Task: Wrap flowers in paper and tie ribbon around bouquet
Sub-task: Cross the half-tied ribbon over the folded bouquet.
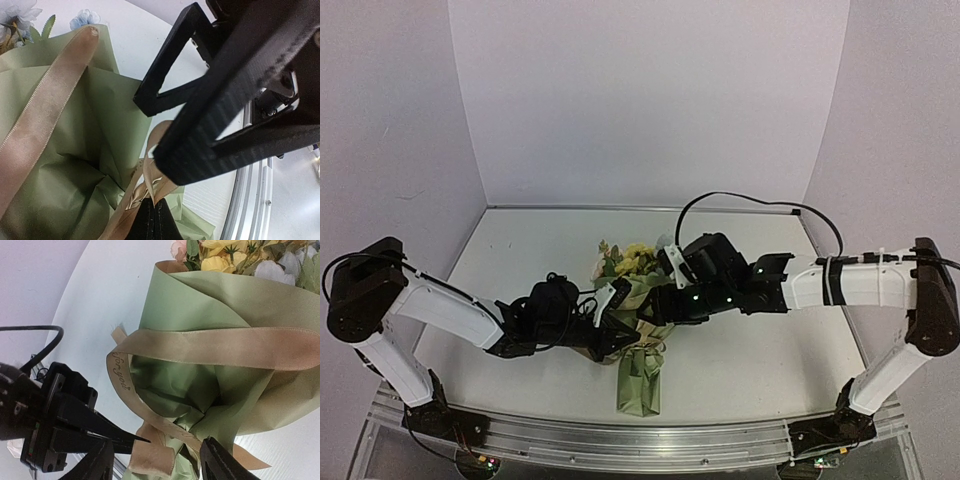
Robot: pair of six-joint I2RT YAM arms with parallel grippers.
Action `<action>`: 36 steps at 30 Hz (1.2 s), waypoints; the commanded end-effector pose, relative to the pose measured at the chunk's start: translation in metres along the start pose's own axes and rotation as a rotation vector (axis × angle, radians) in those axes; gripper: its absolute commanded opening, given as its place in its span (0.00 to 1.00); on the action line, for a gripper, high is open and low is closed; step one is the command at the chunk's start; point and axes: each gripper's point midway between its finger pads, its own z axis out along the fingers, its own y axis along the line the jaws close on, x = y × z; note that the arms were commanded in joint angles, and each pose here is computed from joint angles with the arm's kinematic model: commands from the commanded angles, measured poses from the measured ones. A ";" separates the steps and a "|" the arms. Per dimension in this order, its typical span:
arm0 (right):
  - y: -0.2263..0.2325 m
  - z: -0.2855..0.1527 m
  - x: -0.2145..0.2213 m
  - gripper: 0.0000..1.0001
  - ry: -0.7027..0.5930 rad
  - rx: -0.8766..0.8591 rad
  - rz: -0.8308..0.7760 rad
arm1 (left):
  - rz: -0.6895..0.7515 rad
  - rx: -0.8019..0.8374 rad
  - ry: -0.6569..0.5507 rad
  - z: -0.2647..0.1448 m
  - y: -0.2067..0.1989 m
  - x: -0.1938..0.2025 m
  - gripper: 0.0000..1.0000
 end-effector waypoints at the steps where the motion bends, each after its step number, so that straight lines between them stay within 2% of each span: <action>1: 0.012 -0.018 -0.012 0.66 -0.070 -0.034 -0.119 | 0.017 0.092 0.008 0.003 -0.007 -0.013 0.00; 7: 0.021 -0.014 -0.007 0.66 -0.046 -0.086 -0.205 | 0.000 0.133 0.019 -0.002 -0.001 -0.017 0.00; 10: 0.028 -0.008 -0.005 0.63 -0.021 -0.117 -0.241 | -0.002 0.166 0.032 -0.003 -0.003 -0.017 0.00; 20: 0.030 0.000 -0.008 0.58 -0.003 -0.134 -0.291 | -0.027 0.266 0.065 -0.008 -0.008 -0.017 0.00; 29: 0.025 -0.001 -0.009 0.41 -0.008 -0.122 -0.285 | -0.052 0.253 0.085 -0.004 0.001 -0.017 0.00; 36: 0.022 -0.004 -0.010 0.35 -0.015 -0.117 -0.273 | -0.067 0.227 0.098 -0.002 0.007 -0.015 0.00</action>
